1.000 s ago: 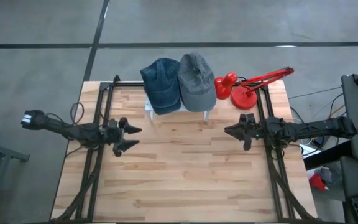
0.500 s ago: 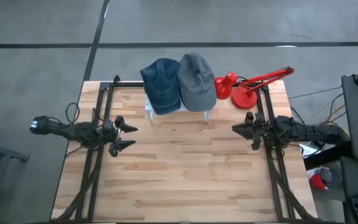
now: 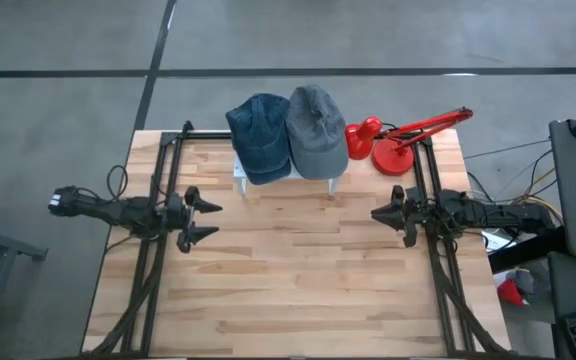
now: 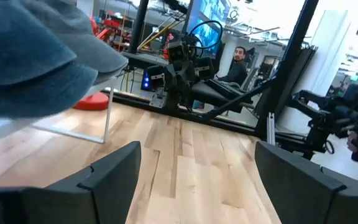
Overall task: Pick & Place hat
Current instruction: Return to Home Position
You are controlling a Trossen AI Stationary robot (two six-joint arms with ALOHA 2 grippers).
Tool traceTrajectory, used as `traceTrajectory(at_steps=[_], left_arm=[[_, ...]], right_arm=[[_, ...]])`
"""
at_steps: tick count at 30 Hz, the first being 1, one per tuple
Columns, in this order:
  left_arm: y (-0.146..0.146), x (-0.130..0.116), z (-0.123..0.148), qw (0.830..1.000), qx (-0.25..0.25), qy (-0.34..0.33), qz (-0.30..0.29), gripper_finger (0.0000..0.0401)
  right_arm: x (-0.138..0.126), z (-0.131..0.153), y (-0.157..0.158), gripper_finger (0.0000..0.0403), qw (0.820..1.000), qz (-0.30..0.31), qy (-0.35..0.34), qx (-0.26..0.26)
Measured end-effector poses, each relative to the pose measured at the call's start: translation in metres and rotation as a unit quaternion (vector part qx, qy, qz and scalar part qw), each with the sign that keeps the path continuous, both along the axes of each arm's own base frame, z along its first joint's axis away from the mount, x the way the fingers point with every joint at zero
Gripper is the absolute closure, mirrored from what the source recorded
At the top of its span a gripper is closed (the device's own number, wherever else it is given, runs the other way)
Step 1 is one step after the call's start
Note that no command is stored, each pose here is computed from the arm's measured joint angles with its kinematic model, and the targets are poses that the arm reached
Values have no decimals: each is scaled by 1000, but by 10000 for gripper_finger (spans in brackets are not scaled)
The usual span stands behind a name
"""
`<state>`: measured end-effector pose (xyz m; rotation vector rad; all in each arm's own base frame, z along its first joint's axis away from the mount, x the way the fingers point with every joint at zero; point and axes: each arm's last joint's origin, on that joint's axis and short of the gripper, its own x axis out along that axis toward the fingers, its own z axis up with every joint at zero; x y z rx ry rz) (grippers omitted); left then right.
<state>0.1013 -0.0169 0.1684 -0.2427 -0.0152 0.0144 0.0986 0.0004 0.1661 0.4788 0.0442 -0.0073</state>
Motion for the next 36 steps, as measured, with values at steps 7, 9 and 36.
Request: traceTrajectory(at_steps=[7, 9, 36], left_arm=[[0, 0, 0, 1000, -27, 1, 1, 84], [0, 0, 0, 1000, -27, 1, 1, 84], [0, 0, -1, 1000, -27, 2, 1, 84]], right_arm=[[1, -1, 0, 335, 1000, -1, 9, 30], [1, -1, 0, 335, 999, -1, 9, 31], [1, -1, 0, 335, 999, -1, 8, 32]])
